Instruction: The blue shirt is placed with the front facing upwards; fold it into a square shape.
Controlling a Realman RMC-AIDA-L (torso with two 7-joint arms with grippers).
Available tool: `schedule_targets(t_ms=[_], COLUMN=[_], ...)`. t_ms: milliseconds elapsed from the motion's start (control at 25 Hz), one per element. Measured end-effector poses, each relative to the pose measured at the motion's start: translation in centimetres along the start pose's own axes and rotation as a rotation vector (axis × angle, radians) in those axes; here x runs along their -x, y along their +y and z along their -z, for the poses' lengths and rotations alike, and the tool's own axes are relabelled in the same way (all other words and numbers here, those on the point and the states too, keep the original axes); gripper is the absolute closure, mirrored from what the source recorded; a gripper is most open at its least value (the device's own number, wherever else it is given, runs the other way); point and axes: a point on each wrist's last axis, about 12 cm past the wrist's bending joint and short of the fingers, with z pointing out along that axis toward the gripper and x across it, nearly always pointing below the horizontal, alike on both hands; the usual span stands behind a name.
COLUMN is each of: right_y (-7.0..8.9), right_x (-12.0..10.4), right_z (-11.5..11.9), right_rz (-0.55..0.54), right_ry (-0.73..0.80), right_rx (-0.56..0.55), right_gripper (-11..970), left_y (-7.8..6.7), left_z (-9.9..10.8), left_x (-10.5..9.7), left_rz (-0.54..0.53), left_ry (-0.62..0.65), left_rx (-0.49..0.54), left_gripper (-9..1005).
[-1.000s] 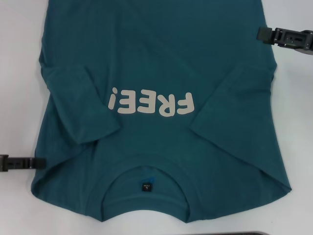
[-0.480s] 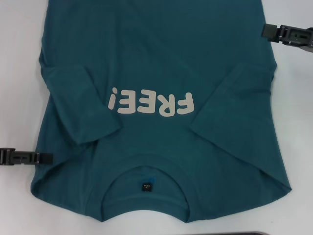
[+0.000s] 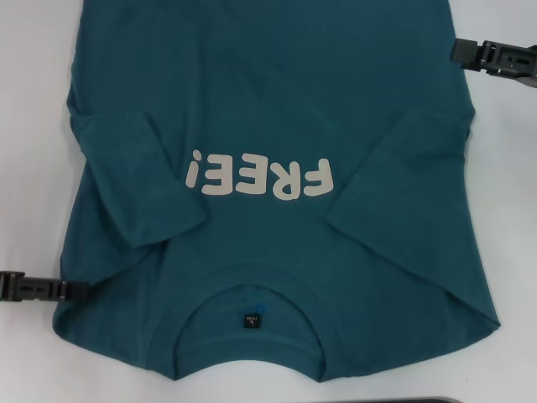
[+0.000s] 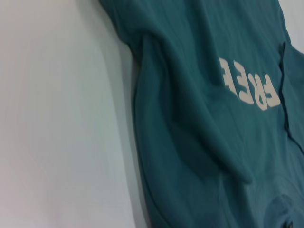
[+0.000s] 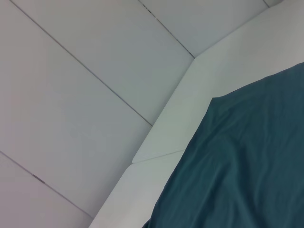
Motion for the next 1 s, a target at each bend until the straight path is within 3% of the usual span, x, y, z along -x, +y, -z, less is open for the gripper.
schedule_targets(t_ms=[1000], right_y=[0.04], right_x=[0.19], right_z=[-0.15], right_rz=[0.001], right_ry=[0.000], right_rx=[0.000], right_gripper=[135], left_y=[-0.50], left_z=[-0.67], left_x=[0.32], left_rz=[-0.018], left_ry=[0.036], left_rx=[-0.008], left_gripper=[169])
